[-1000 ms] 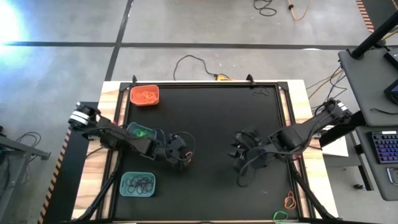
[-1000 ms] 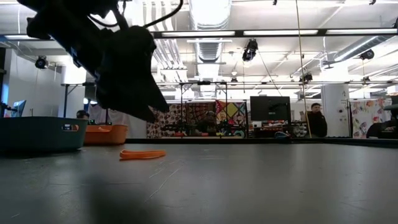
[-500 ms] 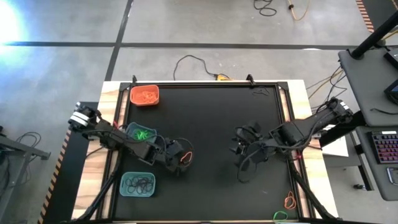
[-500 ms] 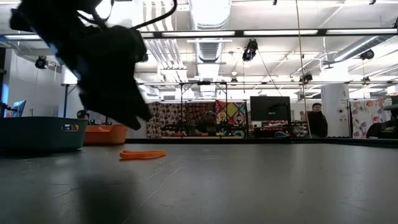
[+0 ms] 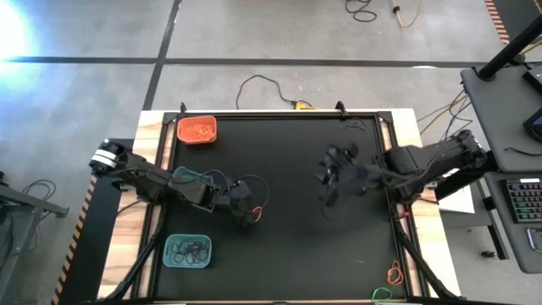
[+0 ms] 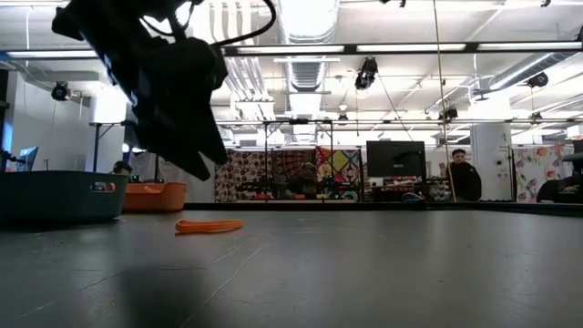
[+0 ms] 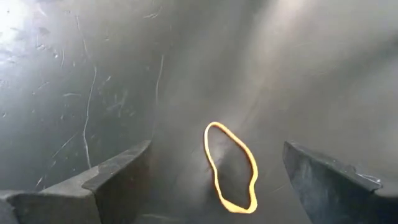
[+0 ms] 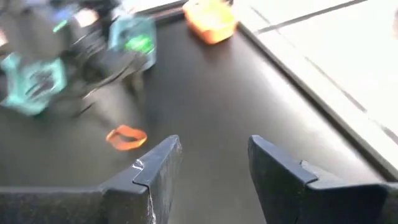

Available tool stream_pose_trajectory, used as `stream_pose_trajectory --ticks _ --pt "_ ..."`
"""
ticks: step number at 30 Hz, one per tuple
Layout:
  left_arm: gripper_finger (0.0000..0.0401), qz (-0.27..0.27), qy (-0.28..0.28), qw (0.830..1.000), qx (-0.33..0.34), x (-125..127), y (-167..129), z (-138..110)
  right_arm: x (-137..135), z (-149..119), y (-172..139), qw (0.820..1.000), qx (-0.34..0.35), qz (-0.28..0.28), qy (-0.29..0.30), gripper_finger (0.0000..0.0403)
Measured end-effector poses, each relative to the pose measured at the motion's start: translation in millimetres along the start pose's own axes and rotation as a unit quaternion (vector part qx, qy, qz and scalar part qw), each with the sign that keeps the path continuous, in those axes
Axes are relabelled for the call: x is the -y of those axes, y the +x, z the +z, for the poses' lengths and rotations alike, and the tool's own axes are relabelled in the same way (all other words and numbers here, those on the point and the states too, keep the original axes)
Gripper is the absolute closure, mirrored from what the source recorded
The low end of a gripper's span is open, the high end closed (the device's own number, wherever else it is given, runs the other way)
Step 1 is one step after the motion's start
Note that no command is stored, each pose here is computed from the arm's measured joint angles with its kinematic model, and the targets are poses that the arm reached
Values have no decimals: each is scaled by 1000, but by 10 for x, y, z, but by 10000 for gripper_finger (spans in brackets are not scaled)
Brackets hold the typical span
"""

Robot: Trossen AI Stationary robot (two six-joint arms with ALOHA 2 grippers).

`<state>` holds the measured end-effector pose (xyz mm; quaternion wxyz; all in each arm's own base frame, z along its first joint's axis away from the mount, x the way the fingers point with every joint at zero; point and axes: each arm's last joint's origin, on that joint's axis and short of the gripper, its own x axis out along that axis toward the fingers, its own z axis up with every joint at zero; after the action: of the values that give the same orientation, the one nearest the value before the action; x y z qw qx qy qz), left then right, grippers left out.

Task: Sort rubber bands into baskets
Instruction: Put the orange rubber band into the orange bin

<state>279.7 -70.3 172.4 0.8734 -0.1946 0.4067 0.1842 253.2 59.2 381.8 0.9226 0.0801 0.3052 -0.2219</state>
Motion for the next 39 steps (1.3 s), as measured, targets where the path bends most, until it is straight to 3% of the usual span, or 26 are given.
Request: stream_pose_trajectory --ticks 8,12,22,28,35,39 --pt "59 -46 16 999 -21 167 -88 -89 156 112 135 1000 9 -27 -1 222" --pt "63 -32 19 999 -21 137 -53 -133 139 104 185 999 4 -32 -6 222" --pt "68 -36 51 998 -14 216 319 -252 11 37 111 1000 0 -9 -12 222" --pt "73 18 57 998 -4 238 507 -297 -33 -16 72 1000 -10 -4 -9 222" --pt "95 33 59 998 -16 235 601 -347 -33 -68 54 1000 -28 -10 3 222" --pt "136 46 61 996 -35 208 593 -381 -32 -78 51 999 -32 -12 0 222"
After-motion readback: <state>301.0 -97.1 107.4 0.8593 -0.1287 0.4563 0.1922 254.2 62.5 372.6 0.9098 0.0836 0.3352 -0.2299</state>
